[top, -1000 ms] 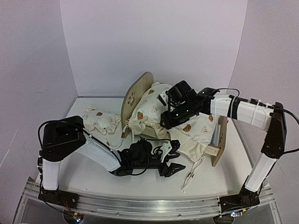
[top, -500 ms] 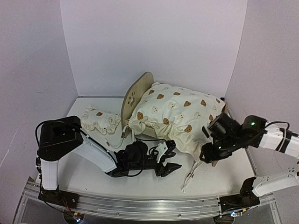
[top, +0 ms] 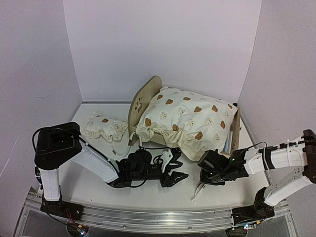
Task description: Set up the pet bed
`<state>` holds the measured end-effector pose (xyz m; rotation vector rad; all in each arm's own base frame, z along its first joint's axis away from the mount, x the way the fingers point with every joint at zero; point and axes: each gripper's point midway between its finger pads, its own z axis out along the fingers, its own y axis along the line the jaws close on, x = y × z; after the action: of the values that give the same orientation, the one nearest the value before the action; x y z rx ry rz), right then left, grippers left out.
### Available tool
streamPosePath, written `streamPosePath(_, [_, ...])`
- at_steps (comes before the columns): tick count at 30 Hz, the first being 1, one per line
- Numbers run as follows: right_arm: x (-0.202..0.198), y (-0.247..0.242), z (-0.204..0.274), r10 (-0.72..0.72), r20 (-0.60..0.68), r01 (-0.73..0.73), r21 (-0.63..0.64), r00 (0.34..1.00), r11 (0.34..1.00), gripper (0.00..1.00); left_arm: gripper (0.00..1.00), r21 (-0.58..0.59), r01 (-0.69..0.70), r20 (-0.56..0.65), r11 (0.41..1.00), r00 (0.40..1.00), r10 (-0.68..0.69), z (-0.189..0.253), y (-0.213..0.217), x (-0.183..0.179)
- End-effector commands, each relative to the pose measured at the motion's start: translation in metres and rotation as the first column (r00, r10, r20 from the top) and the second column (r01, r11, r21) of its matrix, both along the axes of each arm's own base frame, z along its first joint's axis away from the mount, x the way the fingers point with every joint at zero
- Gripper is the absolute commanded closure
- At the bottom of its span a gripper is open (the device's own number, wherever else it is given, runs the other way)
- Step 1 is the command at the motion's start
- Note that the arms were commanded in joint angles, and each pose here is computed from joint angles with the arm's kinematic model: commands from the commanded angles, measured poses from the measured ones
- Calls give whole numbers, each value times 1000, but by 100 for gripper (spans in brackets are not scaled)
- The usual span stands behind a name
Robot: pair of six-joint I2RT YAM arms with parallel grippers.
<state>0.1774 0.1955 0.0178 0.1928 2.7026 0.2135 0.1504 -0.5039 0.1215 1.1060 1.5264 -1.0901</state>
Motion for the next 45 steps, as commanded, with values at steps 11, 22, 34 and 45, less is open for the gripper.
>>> streamPosePath(11, [-10, 5, -6, 14, -10, -15, -76, 1000, 997, 67, 41, -63, 61, 55, 996, 997, -57, 23, -6, -8])
streamPosePath(22, [-29, -11, 2, 34, -14, -35, -128, 999, 991, 61, 41, -55, 68, 58, 996, 996, -65, 19, -6, -8])
streamPosePath(34, [-35, -24, -35, -5, -45, -4, -180, 999, 984, 75, 37, -17, 101, 79, 995, 992, -99, 8, -18, -20])
streamPosePath(45, [10, -37, 115, 190, 227, -93, -379, 955, 921, 100, 36, 60, 167, 132, 984, 976, -174, -1, -54, -35])
